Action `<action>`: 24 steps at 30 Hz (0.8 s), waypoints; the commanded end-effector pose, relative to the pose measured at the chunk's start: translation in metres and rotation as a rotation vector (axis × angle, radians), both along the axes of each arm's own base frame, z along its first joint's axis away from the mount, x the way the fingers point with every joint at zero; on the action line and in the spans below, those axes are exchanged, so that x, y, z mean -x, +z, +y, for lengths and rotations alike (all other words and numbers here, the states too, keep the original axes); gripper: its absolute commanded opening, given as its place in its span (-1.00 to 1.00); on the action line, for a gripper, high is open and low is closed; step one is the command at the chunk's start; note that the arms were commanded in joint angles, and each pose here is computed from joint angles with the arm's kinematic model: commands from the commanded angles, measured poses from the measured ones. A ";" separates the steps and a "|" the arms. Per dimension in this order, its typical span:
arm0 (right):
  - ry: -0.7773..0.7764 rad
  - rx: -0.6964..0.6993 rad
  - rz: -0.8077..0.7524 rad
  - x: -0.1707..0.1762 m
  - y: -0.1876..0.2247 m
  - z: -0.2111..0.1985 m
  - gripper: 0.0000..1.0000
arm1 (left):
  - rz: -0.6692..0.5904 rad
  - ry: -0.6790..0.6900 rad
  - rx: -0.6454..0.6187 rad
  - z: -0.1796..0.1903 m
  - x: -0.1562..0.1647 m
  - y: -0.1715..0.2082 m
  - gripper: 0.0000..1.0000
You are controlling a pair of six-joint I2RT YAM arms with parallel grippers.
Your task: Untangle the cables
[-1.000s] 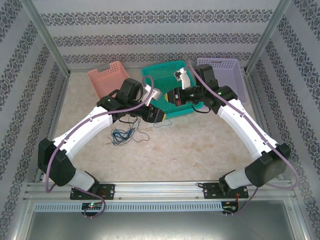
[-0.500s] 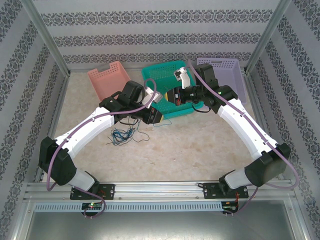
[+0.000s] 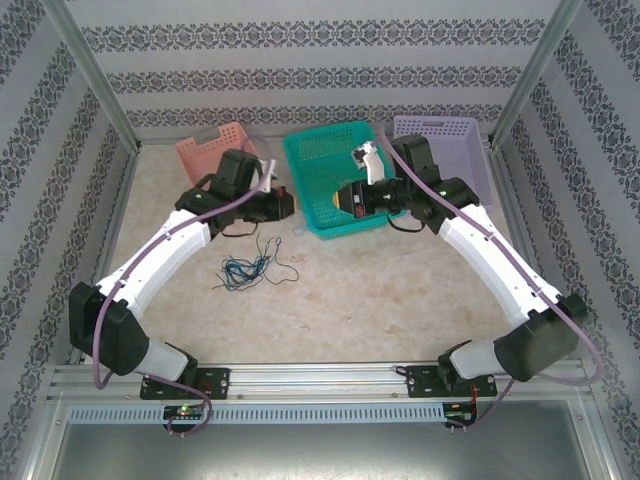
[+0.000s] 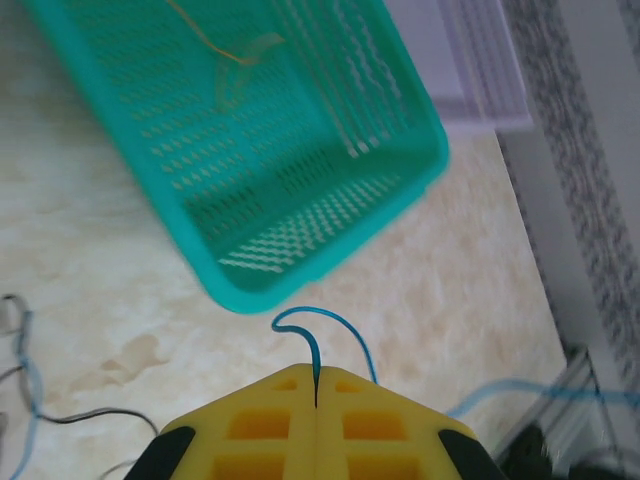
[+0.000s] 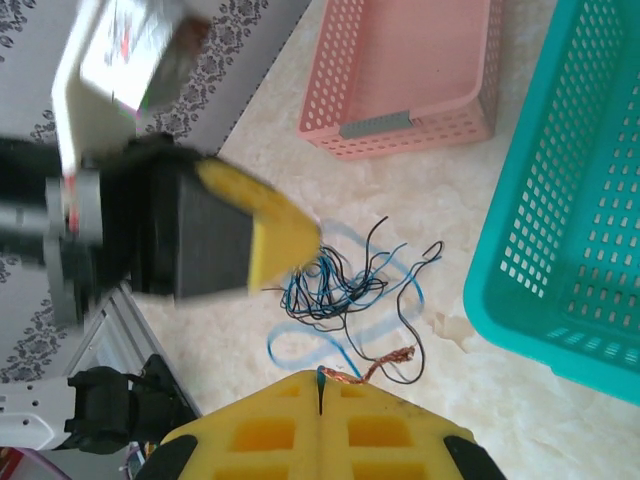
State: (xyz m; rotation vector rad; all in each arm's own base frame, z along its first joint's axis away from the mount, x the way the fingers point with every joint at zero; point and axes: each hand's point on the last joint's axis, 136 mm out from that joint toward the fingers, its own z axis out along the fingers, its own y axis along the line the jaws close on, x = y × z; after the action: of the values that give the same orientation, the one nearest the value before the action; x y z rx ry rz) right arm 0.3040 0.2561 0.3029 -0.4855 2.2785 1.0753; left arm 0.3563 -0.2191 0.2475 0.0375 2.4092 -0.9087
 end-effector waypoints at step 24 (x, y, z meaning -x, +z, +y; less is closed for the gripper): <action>0.259 0.385 -0.182 0.125 -0.083 0.072 -1.00 | 0.294 0.835 0.675 0.161 -0.143 0.066 -1.00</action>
State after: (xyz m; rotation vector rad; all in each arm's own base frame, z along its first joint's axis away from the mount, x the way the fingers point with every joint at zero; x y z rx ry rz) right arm 0.1719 0.3262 0.2181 -1.0100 2.3177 0.7221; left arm 0.4798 -0.0772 0.2928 -1.2580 2.0441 -1.2396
